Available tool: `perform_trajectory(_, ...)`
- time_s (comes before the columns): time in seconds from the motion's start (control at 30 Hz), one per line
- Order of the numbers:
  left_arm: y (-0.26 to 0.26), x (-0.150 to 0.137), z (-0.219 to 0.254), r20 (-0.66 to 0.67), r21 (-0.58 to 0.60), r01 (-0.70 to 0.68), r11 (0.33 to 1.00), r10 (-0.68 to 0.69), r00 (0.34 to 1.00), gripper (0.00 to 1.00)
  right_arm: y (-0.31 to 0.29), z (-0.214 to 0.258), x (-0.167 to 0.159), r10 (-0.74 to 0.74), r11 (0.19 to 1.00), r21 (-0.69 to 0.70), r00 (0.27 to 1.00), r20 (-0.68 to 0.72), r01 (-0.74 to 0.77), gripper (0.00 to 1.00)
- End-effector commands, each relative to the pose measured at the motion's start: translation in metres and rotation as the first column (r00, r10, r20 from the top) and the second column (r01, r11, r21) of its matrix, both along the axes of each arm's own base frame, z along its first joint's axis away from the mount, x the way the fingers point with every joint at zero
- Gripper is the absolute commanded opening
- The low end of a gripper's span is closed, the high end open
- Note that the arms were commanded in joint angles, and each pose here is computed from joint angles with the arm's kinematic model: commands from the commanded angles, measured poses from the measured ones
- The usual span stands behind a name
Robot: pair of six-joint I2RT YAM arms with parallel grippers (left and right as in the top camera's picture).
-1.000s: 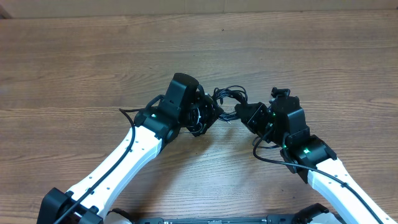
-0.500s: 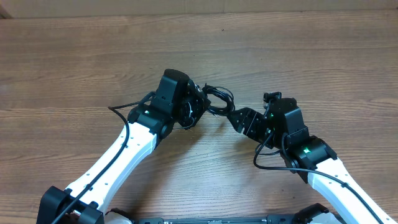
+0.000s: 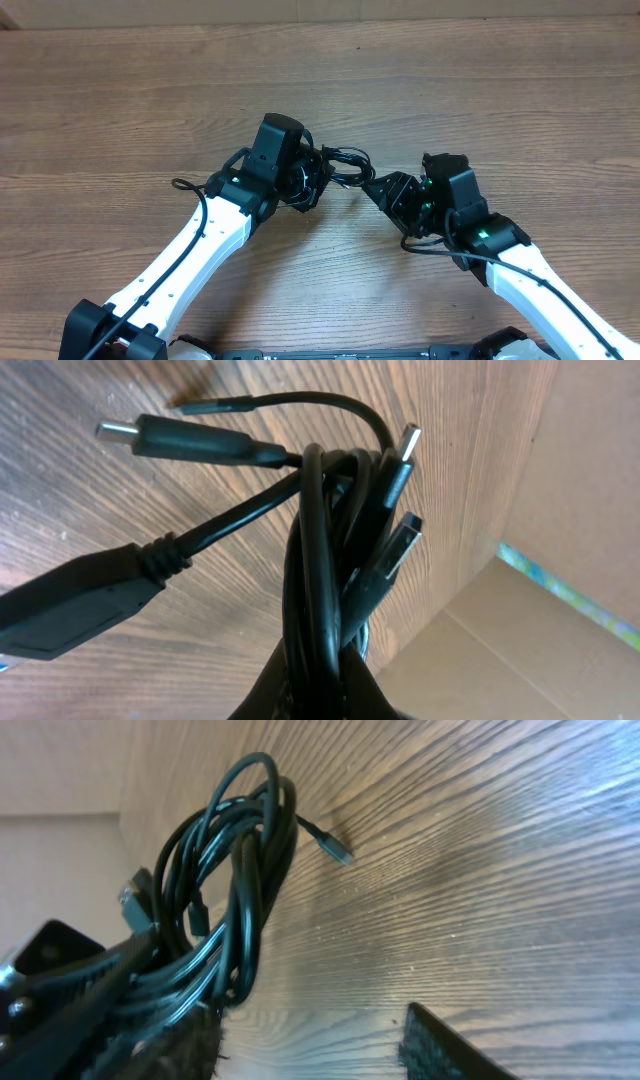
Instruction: Untangle cables
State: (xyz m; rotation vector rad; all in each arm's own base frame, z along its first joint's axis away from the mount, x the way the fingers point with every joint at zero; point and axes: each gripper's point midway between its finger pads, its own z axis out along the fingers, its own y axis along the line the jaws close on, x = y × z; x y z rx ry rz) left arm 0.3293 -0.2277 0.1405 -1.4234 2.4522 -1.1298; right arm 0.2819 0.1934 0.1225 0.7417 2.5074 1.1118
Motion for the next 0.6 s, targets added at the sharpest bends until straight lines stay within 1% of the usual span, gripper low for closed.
perform_trajectory(0.0,-0.008,-0.003,0.009,-0.054,-0.081,-0.018,0.997,0.014,0.998,0.04,0.011,-0.014,0.0,0.015,0.999,0.042,0.998,-0.068,-0.012,0.52)
perform_trajectory(0.07,-0.008,-0.003,0.009,-0.054,-0.081,-0.018,0.997,0.014,0.998,0.04,0.012,-0.016,0.002,0.014,0.999,0.044,0.998,-0.067,-0.011,0.52)
perform_trajectory(0.13,-0.008,-0.003,0.008,-0.05,-0.078,-0.014,0.997,0.011,0.999,0.04,0.013,-0.014,0.004,0.015,0.999,0.05,0.999,-0.052,-0.012,0.49)
perform_trajectory(0.23,-0.008,-0.003,0.008,-0.03,-0.064,0.01,0.998,-0.012,0.999,0.04,0.022,-0.002,0.008,0.048,0.994,0.099,0.999,-0.013,-0.046,0.49)
perform_trajectory(0.3,-0.008,-0.003,0.008,-0.015,-0.054,0.027,0.998,-0.027,1.0,0.04,0.027,0.005,0.011,0.059,0.991,0.119,0.998,0.021,-0.061,0.53)
perform_trajectory(0.37,-0.01,-0.005,0.009,-0.014,-0.062,0.046,0.997,-0.047,0.999,0.04,0.026,0.005,0.014,0.041,0.993,0.111,0.999,0.027,-0.044,0.54)
perform_trajectory(0.47,-0.018,-0.011,0.013,-0.028,-0.104,0.084,0.991,-0.087,0.996,0.04,0.018,0.002,0.022,-0.048,0.993,0.107,0.999,0.0,0.048,0.55)
perform_trajectory(0.57,-0.022,-0.015,0.015,-0.012,-0.112,0.137,0.984,-0.14,0.99,0.04,0.021,0.013,0.031,-0.071,0.987,0.145,0.996,0.044,0.064,0.55)
